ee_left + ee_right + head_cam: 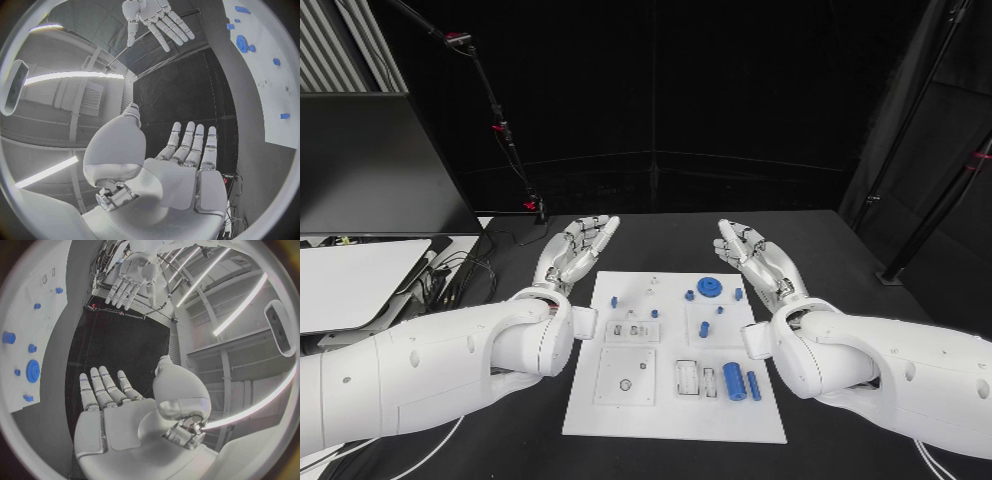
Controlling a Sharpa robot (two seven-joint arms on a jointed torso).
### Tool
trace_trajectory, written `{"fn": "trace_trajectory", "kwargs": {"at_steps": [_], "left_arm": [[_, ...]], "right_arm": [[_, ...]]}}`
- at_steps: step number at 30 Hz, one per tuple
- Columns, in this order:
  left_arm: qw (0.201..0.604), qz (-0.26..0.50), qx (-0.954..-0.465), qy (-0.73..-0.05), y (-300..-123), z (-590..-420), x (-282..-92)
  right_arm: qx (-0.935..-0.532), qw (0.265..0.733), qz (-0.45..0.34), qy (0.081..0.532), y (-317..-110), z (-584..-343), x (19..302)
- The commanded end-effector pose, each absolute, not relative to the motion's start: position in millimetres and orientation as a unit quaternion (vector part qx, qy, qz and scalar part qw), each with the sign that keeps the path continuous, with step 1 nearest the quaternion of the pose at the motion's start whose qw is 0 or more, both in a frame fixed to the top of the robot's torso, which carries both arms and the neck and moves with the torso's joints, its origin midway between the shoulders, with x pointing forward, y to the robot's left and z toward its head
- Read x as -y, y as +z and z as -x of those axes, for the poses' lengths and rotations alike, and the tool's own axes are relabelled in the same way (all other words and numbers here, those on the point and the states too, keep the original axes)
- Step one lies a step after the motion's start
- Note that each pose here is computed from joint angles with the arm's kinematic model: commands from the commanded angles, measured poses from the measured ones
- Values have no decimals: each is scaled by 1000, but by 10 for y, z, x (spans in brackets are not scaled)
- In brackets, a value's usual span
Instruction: Assemble the parts on the task board
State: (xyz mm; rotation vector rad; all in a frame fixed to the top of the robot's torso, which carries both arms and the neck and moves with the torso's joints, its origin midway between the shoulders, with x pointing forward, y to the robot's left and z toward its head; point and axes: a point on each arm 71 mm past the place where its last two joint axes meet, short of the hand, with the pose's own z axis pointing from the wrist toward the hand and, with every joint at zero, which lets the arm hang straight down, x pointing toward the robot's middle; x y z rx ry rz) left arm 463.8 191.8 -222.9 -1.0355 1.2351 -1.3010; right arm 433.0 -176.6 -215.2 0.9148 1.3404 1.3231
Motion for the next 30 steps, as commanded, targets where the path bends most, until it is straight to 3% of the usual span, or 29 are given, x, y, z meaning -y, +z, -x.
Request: {"fn": "trace_trajectory", "kwargs": {"at_steps": [1, 11, 12, 30], "left_arm": [[544, 330, -422, -645, -1980, -4589, -1876], [550, 285, -395, -678, -1913, -4561, -1881], [537, 289, -402, -683, -1929, -4592, -1841], [539, 288, -401, -682, -1888, -4596, -1859]], "right_arm": [[-562, 510, -296, 580, -2060, -4262, 1668], [-565, 510, -281, 584, -2049, -4232, 1651], [-576, 506, -285, 575, -2075, -4249, 1754], [-604, 502, -274, 555, -2061, -4284, 1977]]}}
